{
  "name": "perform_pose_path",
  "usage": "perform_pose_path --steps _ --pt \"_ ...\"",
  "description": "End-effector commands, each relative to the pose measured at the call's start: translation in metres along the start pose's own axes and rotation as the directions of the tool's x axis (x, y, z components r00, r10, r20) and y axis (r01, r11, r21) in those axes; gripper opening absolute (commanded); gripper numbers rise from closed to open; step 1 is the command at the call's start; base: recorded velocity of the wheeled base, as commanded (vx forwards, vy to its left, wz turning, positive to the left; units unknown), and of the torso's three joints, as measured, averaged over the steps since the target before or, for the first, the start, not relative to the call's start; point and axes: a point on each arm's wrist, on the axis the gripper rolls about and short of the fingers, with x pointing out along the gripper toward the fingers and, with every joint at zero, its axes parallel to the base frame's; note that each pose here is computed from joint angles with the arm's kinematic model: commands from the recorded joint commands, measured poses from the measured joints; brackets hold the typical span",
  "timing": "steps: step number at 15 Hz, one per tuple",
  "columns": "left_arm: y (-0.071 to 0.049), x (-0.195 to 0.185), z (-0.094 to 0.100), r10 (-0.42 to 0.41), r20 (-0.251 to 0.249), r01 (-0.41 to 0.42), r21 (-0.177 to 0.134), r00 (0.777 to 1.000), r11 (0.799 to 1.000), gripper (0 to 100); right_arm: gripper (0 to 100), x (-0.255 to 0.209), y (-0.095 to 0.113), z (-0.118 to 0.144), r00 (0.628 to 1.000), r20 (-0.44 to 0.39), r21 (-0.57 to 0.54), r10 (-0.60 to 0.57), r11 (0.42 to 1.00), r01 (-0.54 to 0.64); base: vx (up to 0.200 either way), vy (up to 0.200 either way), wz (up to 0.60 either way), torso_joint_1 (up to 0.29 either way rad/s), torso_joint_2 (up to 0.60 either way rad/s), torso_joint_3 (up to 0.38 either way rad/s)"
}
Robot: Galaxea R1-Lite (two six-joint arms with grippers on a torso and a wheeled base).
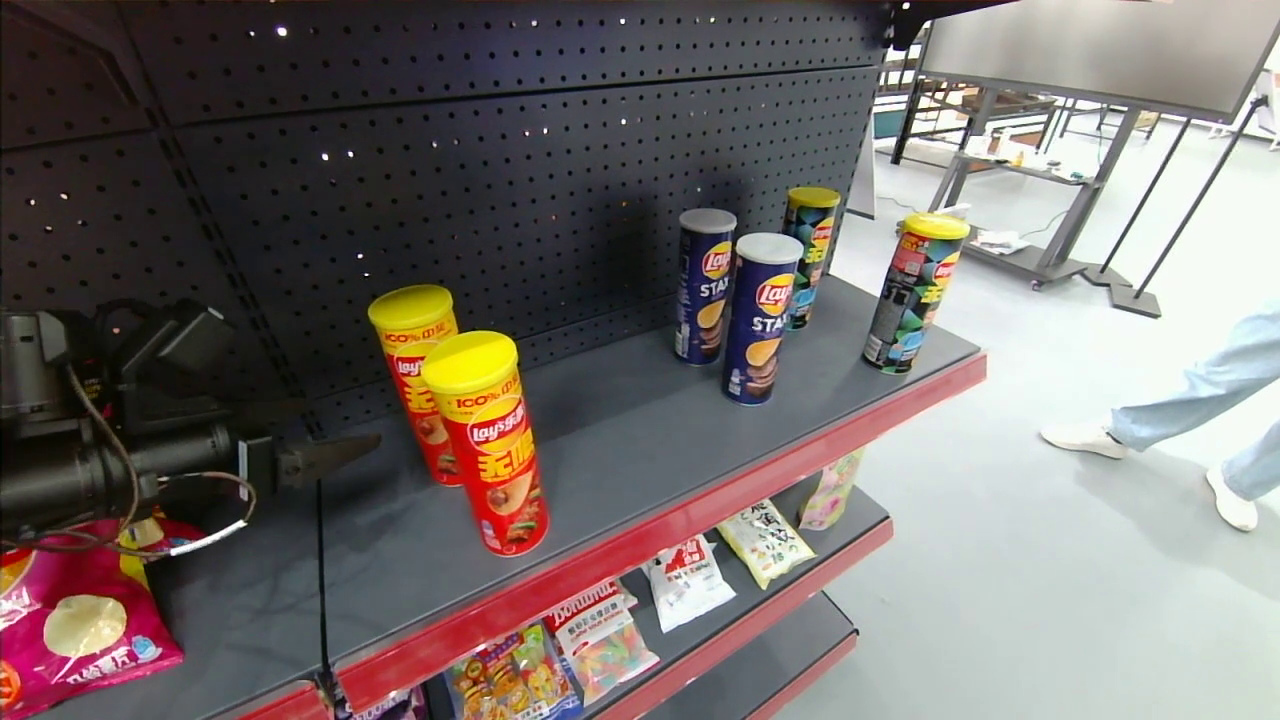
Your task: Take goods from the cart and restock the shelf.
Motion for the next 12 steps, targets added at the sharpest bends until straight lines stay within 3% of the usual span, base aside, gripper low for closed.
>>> perform_pose_path --steps 1,2,6,7,8,9,12 --pt "-0.021 -0.039 0.001 0.075 0.011 -0.075 0.01 0.997 0.997 100 100 0.0 0.0 0.0 1.0 0.0 0.0 0.0 1.0 0.0 0.0 0.0 0.0 0.0 0.0 0.0" --pt "-0.027 -0.048 0.0 0.101 0.002 -0.101 0.007 0.995 0.995 100 100 0.0 0.0 0.0 1.0 0.0 0.0 0.0 1.0 0.0 0.0 0.0 0.0 0.0 0.0 0.0" --pt "-0.082 -0.117 -0.017 0.238 -0.014 -0.238 -0.005 0.971 0.971 100 100 0.0 0.0 0.0 1.0 0.0 0.0 0.0 1.0 0.0 0.0 0.0 0.0 0.0 0.0 0.0" --pt "-0.085 -0.121 -0.019 0.244 -0.013 -0.244 -0.004 0.97 0.97 100 100 0.0 0.0 0.0 1.0 0.0 0.0 0.0 1.0 0.0 0.0 0.0 0.0 0.0 0.0 0.0" --pt "-0.109 -0.145 -0.028 0.287 0.018 -0.287 -0.002 0.958 0.958 100 100 0.0 0.0 0.0 1.0 0.0 0.0 0.0 1.0 0.0 0.0 0.0 0.0 0.0 0.0 0.0" --pt "-0.124 -0.16 -0.034 0.309 0.05 -0.309 -0.007 0.95 0.951 100 100 0.0 0.0 0.0 1.0 0.0 0.0 0.0 1.0 0.0 0.0 0.0 0.0 0.0 0.0 0.0" --pt "-0.155 -0.189 -0.055 0.334 0.169 -0.336 -0.017 0.927 0.942 100 100 0.0 0.0 0.0 1.0 0.0 0.0 0.0 1.0 0.0 0.0 0.0 0.0 0.0 0.0 0.0"
